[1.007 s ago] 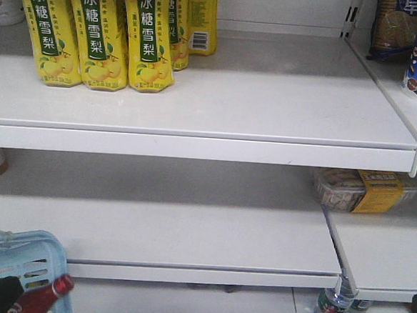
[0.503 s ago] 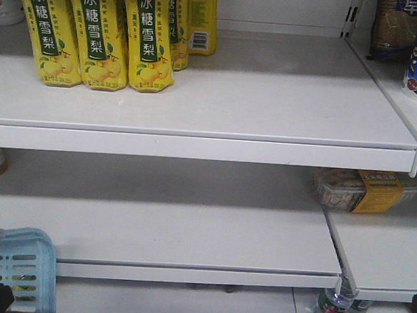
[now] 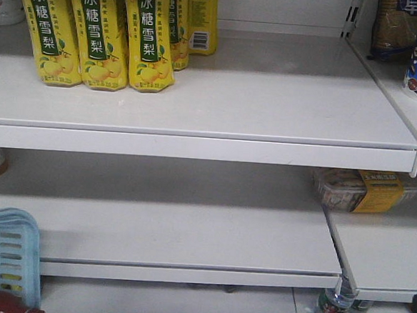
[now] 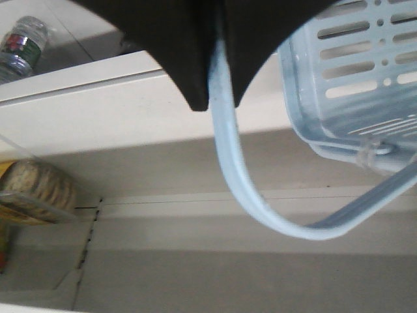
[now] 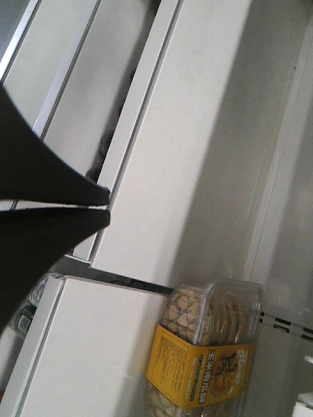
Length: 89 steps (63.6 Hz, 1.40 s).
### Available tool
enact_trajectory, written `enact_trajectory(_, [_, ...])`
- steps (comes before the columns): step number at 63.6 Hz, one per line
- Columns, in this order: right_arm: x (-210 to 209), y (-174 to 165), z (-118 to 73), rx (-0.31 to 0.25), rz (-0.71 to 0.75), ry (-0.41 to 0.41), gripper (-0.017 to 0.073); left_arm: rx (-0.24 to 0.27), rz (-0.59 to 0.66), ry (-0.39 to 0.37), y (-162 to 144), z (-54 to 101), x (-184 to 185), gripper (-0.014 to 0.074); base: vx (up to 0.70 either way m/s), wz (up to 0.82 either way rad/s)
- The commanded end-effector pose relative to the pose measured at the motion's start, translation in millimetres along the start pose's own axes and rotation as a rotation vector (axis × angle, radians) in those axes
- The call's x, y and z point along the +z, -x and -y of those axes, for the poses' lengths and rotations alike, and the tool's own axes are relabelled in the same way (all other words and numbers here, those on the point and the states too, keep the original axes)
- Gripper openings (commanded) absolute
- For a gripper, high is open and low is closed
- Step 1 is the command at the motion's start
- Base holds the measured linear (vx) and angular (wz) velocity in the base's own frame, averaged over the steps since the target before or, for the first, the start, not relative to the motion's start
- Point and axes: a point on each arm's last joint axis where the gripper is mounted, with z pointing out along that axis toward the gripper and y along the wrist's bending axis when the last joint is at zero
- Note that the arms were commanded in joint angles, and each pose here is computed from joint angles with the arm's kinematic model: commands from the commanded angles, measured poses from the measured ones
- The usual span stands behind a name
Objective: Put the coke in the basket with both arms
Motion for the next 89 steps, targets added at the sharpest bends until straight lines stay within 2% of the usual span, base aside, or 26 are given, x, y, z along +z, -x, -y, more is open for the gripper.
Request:
enact_trajectory(1, [-3,13,-0.8,-0.032,0.082,0.012,-0.0005,0.075,0.183,0.021,15,-0.3,-3,-0.0006,0.00,0.00])
enact_trajectory(14, [-3,13,-0.7,-0.032,0.081,0.011,-0.0005,0.075,0.191,0.078,15,-3.5,-3,-0.0006,0.00,0.00])
enact_trajectory(22, [-3,13,-0.7,-0.032,0.081,0.011,-0.0005,0.132,0.188,0.092,15,-4.1,-3,-0.0006,0.00,0.00])
enact_trajectory(27, [-3,13,-0.7,-0.032,0.081,0.011,-0.0005,0.141,0.189,0.095,15,-4.3,-3,-0.0006,0.00,0.00])
enact_trajectory(38, [-3,13,-0.7,-0.032,0.081,0.011,-0.0005,0.118,0.192,0.097,16,-4.5,-3,-0.0006,0.00,0.00])
enact_trajectory(55, [-3,13,-0.7,-0.032,0.081,0.011,-0.0005,0.095,0.211,0.198,17,-10.0,-4,-0.0006,0.00,0.00])
enact_trajectory(66, [-3,13,-0.7,-0.032,0.081,0.011,-0.0005,0.094,0.216,0.236,17,-12.1,-5,-0.0006,0.00,0.00])
enact_trajectory(89, [-3,13,-0.8,-0.032,0.081,0.012,-0.0005,0.095,0.216,0.239,17,-12.3,-5,-0.0006,0.00,0.00])
